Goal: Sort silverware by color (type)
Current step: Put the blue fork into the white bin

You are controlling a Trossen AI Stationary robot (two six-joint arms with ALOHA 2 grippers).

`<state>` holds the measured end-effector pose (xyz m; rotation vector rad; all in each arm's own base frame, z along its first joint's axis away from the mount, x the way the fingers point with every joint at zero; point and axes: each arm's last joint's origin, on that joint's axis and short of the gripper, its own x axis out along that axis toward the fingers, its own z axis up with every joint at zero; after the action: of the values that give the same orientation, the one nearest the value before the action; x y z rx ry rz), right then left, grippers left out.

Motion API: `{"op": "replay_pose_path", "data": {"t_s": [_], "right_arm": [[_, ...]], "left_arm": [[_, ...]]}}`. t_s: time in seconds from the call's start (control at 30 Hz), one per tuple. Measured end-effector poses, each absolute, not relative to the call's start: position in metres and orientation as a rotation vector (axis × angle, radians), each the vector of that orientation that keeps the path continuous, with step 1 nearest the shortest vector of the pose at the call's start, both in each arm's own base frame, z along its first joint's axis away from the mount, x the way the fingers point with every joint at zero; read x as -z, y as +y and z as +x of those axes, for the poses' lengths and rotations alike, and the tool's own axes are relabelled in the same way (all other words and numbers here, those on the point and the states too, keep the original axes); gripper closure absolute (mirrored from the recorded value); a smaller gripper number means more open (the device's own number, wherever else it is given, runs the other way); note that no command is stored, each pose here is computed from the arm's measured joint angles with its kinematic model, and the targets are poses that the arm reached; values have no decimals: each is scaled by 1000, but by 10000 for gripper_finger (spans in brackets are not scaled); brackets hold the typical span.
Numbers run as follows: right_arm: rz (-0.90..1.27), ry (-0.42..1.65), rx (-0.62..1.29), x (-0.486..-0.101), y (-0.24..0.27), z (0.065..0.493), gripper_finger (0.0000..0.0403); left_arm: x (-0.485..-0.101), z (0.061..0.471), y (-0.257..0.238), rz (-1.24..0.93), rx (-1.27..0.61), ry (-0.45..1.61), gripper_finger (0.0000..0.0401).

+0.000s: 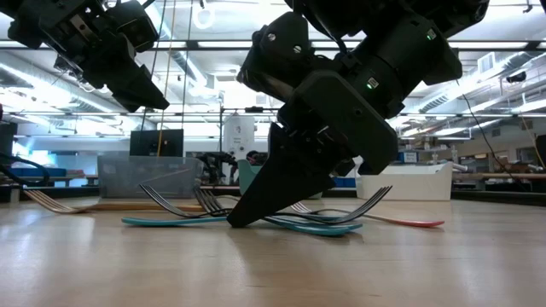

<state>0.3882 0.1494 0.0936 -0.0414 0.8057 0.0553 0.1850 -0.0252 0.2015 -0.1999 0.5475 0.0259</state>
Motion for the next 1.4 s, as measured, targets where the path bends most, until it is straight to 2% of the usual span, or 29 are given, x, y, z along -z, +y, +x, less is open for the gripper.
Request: {"op": "replay_pose_path", "data": {"t_s": [0.97, 1.4], "right_arm": [[-204, 924, -56, -131, 154, 408, 385], [-259, 858, -137, -181, 138, 404, 385]], "left_arm": [[-201, 185, -25, -201, -26, 548, 289], [-202, 185, -25, -203, -28, 541, 290]]}}
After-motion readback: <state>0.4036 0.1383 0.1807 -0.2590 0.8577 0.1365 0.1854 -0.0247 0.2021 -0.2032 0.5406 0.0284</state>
